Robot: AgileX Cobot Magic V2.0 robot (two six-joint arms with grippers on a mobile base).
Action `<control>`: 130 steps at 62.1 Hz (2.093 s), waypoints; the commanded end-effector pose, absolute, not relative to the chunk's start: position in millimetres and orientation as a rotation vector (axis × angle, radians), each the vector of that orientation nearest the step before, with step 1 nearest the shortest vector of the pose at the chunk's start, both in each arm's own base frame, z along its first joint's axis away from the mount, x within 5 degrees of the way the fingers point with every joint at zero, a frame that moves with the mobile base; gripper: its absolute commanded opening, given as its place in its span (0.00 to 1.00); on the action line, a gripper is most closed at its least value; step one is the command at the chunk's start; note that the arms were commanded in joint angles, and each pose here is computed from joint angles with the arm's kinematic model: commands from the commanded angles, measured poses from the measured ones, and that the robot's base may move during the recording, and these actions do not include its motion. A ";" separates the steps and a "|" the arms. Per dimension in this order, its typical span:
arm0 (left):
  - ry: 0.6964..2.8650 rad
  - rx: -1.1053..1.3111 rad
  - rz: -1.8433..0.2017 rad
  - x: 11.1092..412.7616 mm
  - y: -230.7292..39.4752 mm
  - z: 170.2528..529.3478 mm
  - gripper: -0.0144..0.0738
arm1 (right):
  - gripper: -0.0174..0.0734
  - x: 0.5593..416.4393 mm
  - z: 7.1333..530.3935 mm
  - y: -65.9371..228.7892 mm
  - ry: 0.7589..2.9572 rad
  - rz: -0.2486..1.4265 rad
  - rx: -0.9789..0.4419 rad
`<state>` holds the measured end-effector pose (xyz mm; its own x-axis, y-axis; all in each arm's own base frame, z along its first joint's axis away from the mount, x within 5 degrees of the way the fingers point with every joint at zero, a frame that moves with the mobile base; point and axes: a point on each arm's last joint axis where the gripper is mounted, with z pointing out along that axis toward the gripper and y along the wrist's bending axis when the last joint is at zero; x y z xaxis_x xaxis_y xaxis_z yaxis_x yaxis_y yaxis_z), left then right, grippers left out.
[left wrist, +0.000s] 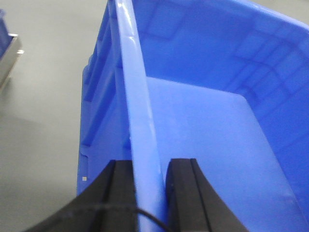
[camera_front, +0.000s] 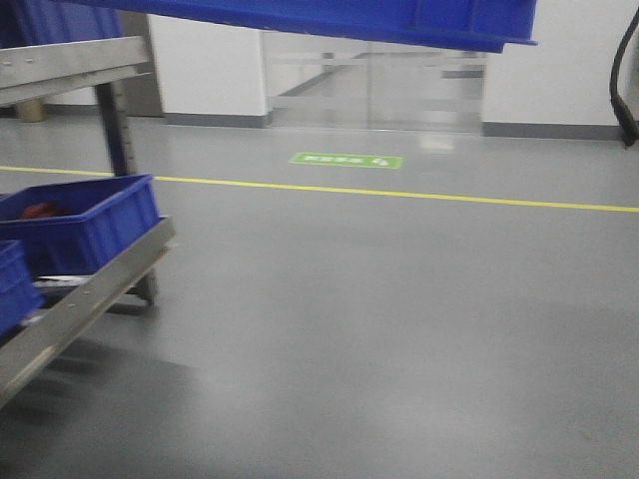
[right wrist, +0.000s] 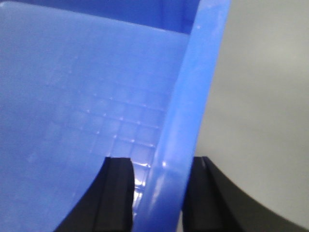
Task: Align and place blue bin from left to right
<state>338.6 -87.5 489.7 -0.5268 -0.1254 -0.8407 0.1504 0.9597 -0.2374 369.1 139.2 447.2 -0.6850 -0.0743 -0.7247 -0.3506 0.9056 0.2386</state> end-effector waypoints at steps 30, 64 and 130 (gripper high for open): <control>1.976 0.042 -0.556 323.3 -105.5 513.3 0.18 | 0.12 363.3 468.4 151.7 2.160 0.635 -0.250; 1.976 0.042 -0.556 323.3 -105.5 513.3 0.18 | 0.12 363.3 468.4 151.7 2.160 0.635 -0.250; 1.976 0.043 -0.553 323.4 -105.4 513.3 0.18 | 0.12 363.3 468.4 151.7 2.160 0.635 -0.250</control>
